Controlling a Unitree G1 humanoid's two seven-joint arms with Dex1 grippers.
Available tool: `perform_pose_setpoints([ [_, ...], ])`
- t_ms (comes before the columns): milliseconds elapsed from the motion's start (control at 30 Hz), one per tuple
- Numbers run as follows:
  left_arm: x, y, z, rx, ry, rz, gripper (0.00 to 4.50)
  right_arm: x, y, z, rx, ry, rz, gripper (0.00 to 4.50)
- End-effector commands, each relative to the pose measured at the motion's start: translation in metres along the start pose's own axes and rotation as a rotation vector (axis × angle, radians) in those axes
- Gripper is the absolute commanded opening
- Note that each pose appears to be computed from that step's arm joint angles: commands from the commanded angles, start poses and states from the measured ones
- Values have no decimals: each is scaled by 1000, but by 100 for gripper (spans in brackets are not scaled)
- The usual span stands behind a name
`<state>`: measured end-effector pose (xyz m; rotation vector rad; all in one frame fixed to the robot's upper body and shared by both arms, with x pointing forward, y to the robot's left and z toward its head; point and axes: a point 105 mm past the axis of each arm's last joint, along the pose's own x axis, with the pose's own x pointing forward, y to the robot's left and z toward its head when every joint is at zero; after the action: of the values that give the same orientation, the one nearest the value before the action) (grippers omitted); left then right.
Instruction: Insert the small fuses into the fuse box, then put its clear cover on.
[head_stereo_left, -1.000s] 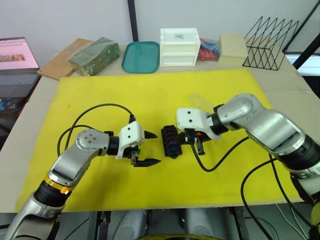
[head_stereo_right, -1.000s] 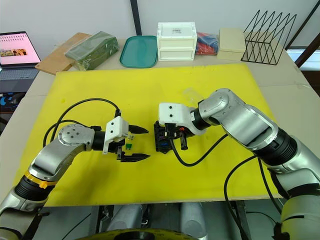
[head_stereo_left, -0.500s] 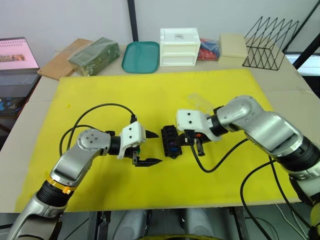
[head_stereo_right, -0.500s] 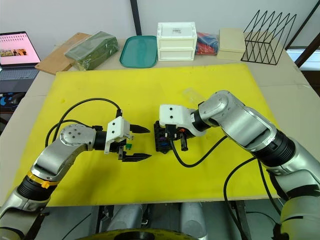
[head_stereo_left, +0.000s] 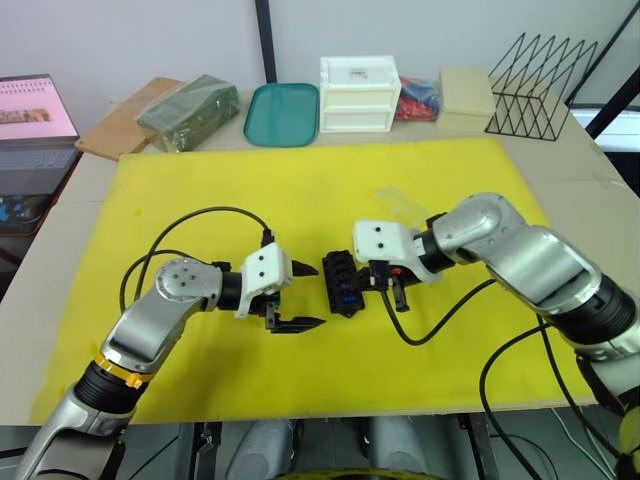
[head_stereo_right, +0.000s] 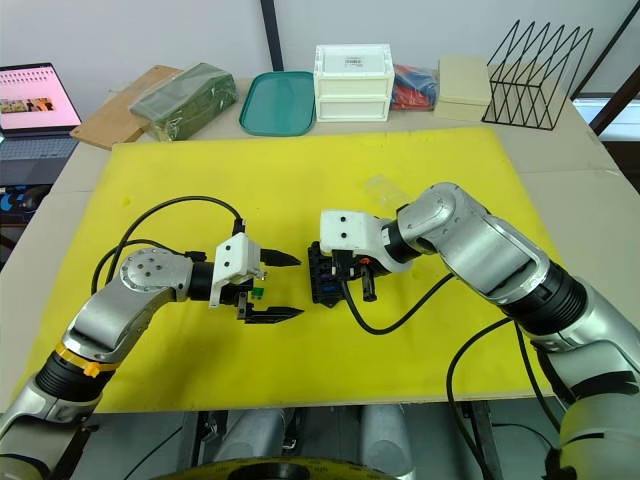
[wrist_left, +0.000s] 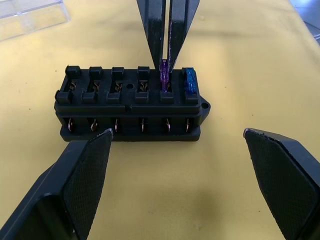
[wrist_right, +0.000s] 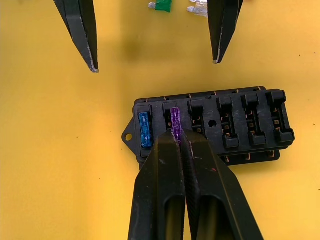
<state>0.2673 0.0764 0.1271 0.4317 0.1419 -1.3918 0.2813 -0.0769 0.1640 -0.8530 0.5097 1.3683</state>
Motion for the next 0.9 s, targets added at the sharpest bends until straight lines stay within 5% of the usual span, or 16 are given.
perform_pose_setpoints([
  [33,0,-2,10,43,-19,-3,441,-5,2,8,-34,-21,-3,0],
  [900,1,-4,11,40,-23,-6,441,-12,4,16,-43,-41,3,0],
])
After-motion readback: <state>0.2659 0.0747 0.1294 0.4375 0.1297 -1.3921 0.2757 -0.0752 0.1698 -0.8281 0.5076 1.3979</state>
